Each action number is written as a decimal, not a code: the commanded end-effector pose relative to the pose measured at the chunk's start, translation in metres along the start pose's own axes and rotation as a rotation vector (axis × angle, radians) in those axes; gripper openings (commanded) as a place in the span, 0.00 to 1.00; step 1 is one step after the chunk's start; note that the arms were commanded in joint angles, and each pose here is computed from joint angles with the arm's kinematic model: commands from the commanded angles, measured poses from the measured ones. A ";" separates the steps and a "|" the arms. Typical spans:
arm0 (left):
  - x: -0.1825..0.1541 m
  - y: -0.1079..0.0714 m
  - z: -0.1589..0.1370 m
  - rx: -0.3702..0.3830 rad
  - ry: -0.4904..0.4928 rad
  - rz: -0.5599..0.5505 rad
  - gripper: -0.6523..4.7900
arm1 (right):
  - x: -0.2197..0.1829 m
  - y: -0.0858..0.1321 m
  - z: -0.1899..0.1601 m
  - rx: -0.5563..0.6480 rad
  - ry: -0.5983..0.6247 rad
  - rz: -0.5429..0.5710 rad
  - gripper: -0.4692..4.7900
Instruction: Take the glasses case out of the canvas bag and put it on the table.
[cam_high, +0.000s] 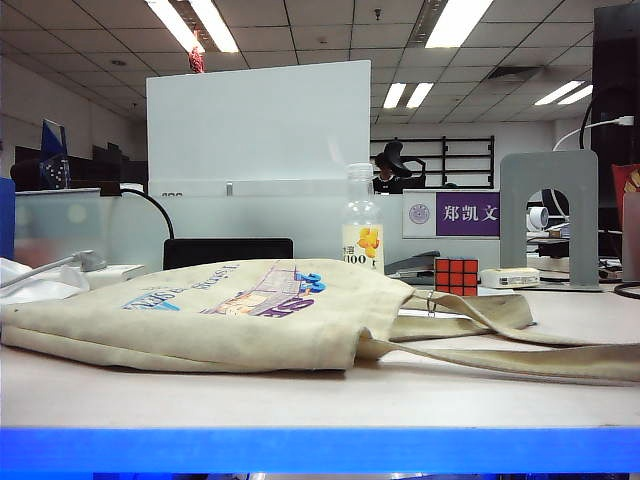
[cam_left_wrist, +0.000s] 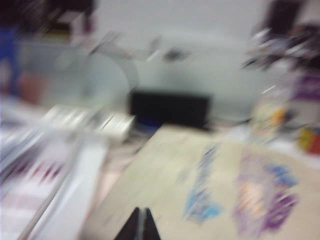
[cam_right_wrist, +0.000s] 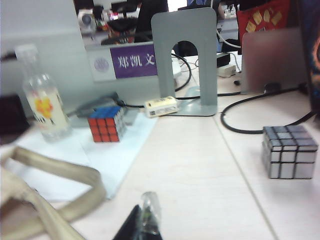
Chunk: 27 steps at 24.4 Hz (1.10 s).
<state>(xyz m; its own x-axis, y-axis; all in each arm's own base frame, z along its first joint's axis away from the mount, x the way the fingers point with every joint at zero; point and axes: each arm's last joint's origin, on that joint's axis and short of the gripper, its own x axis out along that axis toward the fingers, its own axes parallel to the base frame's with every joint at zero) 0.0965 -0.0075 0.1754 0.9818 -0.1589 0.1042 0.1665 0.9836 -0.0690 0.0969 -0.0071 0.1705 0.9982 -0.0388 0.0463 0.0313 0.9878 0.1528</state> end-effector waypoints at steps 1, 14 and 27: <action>-0.001 -0.003 0.012 -0.015 -0.061 -0.077 0.11 | -0.001 0.003 0.006 0.073 -0.013 0.070 0.11; 0.060 -0.038 0.065 -0.011 0.176 -0.399 0.11 | -0.024 0.017 0.064 0.138 0.135 0.182 0.10; 0.152 -0.167 0.087 0.176 0.693 -1.060 0.14 | -0.055 0.038 0.144 0.123 0.390 0.383 0.08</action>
<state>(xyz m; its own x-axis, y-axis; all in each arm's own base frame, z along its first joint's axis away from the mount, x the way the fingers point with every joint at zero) 0.2163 -0.1870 0.2933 0.2879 -0.8476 -0.4457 0.9131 0.3832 -0.1389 0.0389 0.0099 0.3105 0.8849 0.3733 -0.2786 -0.2746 0.9012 0.3353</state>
